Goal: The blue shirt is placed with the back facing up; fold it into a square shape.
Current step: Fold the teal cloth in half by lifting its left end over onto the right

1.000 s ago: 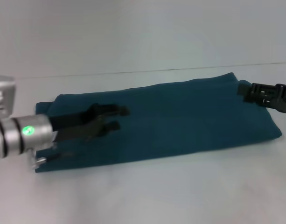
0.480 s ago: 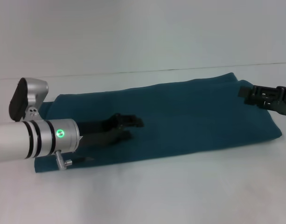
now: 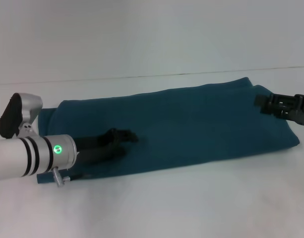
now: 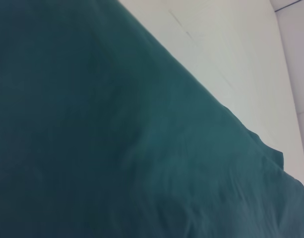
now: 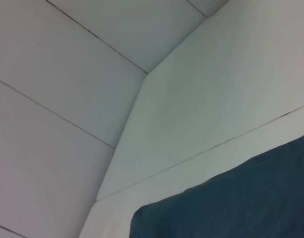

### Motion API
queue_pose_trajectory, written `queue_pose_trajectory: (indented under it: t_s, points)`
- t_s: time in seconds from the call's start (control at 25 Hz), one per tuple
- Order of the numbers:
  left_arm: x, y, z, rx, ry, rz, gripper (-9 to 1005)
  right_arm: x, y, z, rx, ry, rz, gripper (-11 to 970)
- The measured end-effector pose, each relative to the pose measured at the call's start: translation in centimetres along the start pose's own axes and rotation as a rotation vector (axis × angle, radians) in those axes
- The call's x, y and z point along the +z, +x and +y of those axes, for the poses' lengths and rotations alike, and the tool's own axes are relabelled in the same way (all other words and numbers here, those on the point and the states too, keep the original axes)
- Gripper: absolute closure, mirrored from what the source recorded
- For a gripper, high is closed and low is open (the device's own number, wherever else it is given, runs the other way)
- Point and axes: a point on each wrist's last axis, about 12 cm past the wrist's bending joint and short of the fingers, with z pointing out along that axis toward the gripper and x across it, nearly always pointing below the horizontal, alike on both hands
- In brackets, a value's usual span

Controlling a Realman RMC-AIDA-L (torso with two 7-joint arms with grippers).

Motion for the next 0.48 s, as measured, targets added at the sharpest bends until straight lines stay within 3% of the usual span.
queue_pose_trajectory:
  t_s: [0.2,0.32,0.48]
  points:
    - [-1.0,-0.4,-0.1,-0.004,0.042,-0.012,428,-0.1,0.0,-0.1,0.002,0.004,-0.001,345]
    - [-1.4,-0.6,-0.9,0.006,0.094,-0.009,428,-0.1,0.0,-0.1,0.003,0.005,-0.002,345]
    - [-0.3,0.2,-2.5,0.025,0.138,0.037,428,-0.1,0.0,-0.1,0.004,0.008,-0.005,345]
